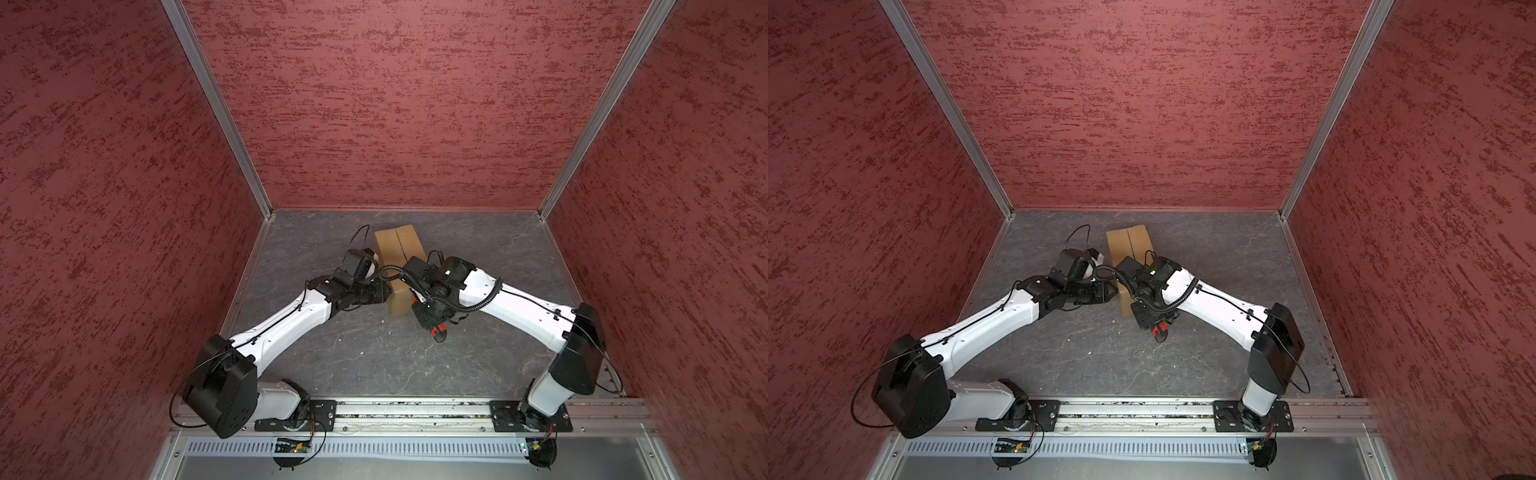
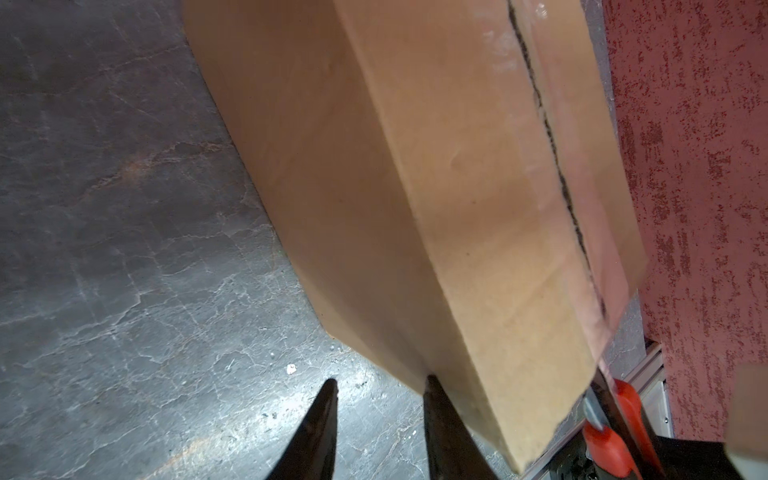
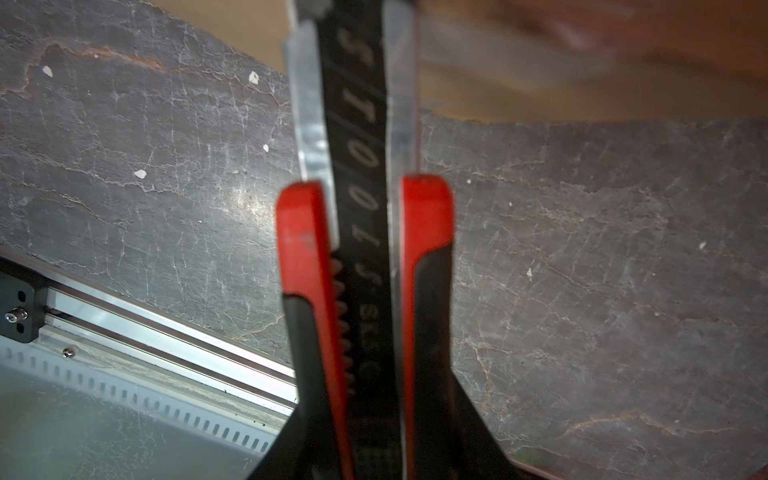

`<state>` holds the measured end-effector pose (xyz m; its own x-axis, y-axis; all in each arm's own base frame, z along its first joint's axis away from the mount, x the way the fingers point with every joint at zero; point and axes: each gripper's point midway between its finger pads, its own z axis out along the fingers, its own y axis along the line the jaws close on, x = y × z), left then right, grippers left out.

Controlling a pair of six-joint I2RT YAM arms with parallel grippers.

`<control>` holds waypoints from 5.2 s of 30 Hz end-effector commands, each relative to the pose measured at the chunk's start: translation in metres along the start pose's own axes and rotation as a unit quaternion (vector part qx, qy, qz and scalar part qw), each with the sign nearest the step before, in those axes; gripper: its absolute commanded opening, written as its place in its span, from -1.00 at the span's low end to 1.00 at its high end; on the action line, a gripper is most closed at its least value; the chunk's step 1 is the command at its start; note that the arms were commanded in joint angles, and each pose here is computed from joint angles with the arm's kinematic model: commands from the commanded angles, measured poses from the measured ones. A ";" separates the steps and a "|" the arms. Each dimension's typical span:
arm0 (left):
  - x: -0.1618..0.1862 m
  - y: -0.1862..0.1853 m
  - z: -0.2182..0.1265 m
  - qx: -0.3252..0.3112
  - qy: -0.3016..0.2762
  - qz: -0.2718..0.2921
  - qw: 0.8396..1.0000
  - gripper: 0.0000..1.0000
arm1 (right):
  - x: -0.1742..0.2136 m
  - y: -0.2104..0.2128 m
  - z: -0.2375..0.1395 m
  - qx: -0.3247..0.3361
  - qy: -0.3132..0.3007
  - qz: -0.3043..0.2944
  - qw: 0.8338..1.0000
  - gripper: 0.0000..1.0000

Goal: Unpack the express box

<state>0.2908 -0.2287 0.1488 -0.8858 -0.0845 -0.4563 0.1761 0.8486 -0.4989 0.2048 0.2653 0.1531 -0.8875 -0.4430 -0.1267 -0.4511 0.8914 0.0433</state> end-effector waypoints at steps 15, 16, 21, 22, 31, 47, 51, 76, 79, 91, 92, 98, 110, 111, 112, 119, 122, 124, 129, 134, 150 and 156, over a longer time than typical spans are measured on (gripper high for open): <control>-0.021 -0.003 -0.010 0.000 -0.033 -0.003 0.999 -0.17 | 0.010 -0.002 -0.013 -0.016 -0.029 0.018 0.999 -0.93; -0.022 -0.002 -0.010 -0.001 -0.035 -0.004 0.999 -0.17 | 0.012 -0.003 -0.013 -0.018 -0.030 0.020 0.999 -0.93; -0.027 0.002 -0.013 -0.010 -0.043 -0.007 0.999 -0.16 | 0.026 -0.006 -0.009 -0.026 -0.031 0.022 0.999 -0.93; -0.028 0.002 -0.014 -0.012 -0.045 -0.007 0.999 -0.17 | 0.029 -0.007 -0.009 -0.028 -0.033 0.023 0.999 -0.93; -0.034 0.015 -0.026 -0.035 -0.056 -0.015 0.998 -0.17 | 0.064 -0.016 -0.007 -0.038 -0.046 0.038 0.998 -0.93; -0.034 0.042 -0.054 -0.059 -0.074 -0.029 0.995 -0.15 | 0.024 -0.119 0.008 -0.001 -0.120 0.171 0.978 -0.90; -0.031 0.047 -0.053 -0.061 -0.072 -0.033 0.995 -0.15 | 0.002 -0.152 0.030 0.024 -0.118 0.185 0.975 -0.89; -0.029 0.061 -0.038 -0.056 -0.055 -0.046 0.996 -0.14 | -0.007 -0.210 0.129 0.018 -0.053 0.233 0.971 -0.61; -0.028 0.062 -0.038 -0.055 -0.054 -0.047 0.996 -0.14 | -0.005 -0.212 0.134 0.022 -0.046 0.236 0.970 -0.58; -0.027 0.064 -0.038 -0.048 -0.052 -0.051 0.996 -0.13 | -0.005 -0.216 0.142 0.032 -0.041 0.245 0.968 -0.01; -0.028 0.063 -0.038 -0.047 -0.053 -0.051 0.996 -0.13 | -0.004 -0.216 0.142 0.032 -0.041 0.245 0.968 0.02; -0.031 0.062 -0.038 -0.042 -0.056 -0.050 0.996 -0.12 | -0.008 -0.219 0.132 0.038 -0.053 0.246 0.967 0.14; -0.085 0.081 -0.026 -0.052 -0.100 -0.043 0.993 -0.14 | -0.040 -0.205 0.040 0.004 -0.180 0.244 0.953 -0.05; -0.091 0.083 -0.022 -0.053 -0.103 -0.044 0.992 -0.14 | -0.042 -0.202 0.039 0.001 -0.185 0.243 0.952 -0.15; -0.097 0.084 -0.017 -0.052 -0.106 -0.044 0.992 -0.15 | -0.045 -0.199 0.037 -0.002 -0.190 0.241 0.952 -0.24; -0.130 0.088 0.018 -0.037 -0.118 -0.055 0.991 -0.17 | -0.075 -0.156 0.025 -0.037 -0.234 0.205 0.950 -0.38; -0.140 0.090 0.032 -0.029 -0.121 -0.063 0.990 -0.17 | -0.087 -0.134 0.021 -0.062 -0.255 0.193 0.945 -0.38; -0.146 0.092 0.041 -0.027 -0.122 -0.067 0.990 -0.17 | -0.093 -0.118 0.020 -0.081 -0.262 0.182 0.944 -0.38; -0.161 0.090 0.061 -0.017 -0.121 -0.069 0.990 -0.17 | -0.099 -0.091 0.022 -0.095 -0.260 0.159 0.948 -0.38; -0.170 0.081 0.074 -0.013 -0.118 -0.059 0.991 -0.18 | -0.105 -0.067 0.021 -0.119 -0.264 0.145 0.946 -0.38; -0.173 0.049 0.093 0.008 -0.100 -0.025 0.995 -0.17 | -0.115 0.041 0.010 -0.184 -0.279 0.078 0.939 -0.37; -0.189 0.070 0.072 -0.011 -0.113 -0.029 0.993 -0.17 | -0.099 0.035 0.002 -0.171 -0.279 0.080 0.942 -0.36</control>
<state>0.4918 -0.2105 0.1380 -0.7905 -0.2446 -0.5615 0.1218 0.8357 -0.5355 0.2735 0.3494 0.1460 -0.8169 -0.1541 -0.5558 -0.4285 0.8072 0.4059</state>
